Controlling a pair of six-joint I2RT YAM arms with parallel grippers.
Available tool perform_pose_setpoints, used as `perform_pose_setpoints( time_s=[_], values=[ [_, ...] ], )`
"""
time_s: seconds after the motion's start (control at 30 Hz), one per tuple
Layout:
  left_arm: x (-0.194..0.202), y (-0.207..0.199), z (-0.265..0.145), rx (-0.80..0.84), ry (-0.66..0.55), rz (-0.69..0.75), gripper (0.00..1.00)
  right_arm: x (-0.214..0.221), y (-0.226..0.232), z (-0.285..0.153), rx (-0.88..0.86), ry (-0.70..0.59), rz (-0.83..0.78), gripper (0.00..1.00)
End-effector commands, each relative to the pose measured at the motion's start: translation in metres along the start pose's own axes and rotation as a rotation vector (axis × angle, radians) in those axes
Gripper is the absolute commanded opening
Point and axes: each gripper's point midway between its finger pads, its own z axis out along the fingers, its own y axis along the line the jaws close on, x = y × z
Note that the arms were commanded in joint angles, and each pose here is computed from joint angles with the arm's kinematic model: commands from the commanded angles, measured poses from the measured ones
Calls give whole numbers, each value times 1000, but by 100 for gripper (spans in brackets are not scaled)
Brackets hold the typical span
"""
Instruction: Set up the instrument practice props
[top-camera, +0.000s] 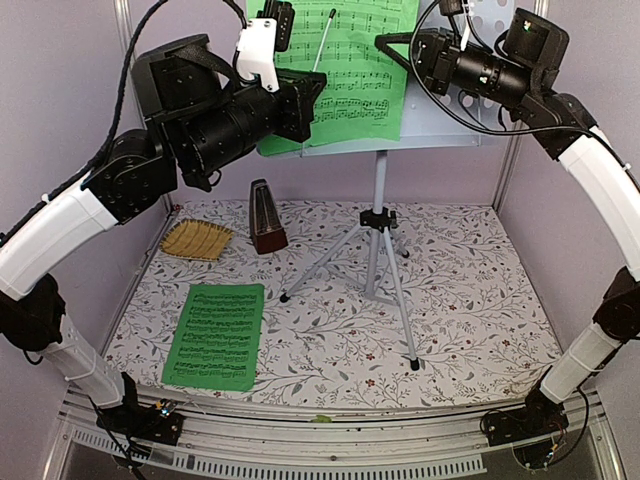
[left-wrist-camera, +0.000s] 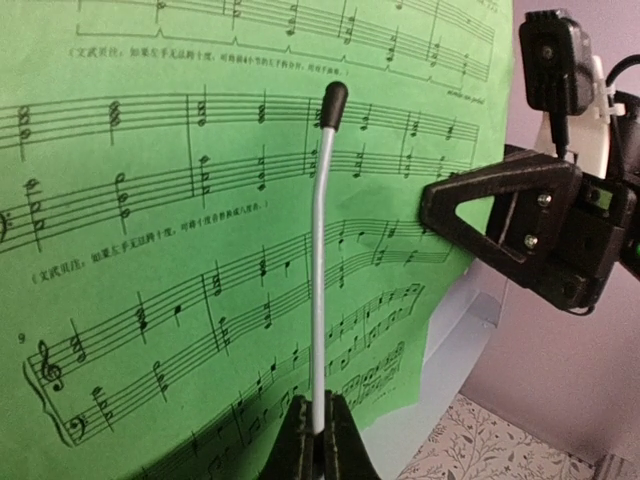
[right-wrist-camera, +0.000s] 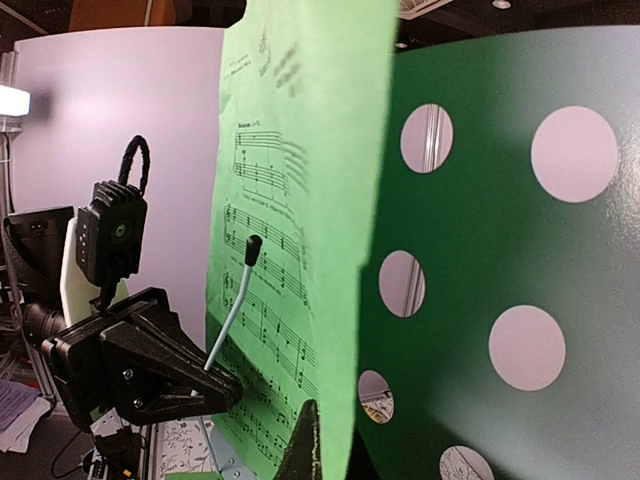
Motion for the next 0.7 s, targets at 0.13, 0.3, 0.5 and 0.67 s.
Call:
perform_pose_setpoints(
  time_s=[0.13,0.3,0.5,0.67],
  values=[
    [1,-14,1,44,2,-20,7,-5,5,0,-13,-3,-10,0],
    [1,-13,0,43,3,-25,16,-9,5,-2,-3,-9,-46,18],
    [0,-12,-1,42,-3,-35,27,-14,4,-6,21,-15,-54,35],
    [-4,-9,-6,44,-14,-50,39,-19,1,-14,69,-16,-55,43]
  ],
)
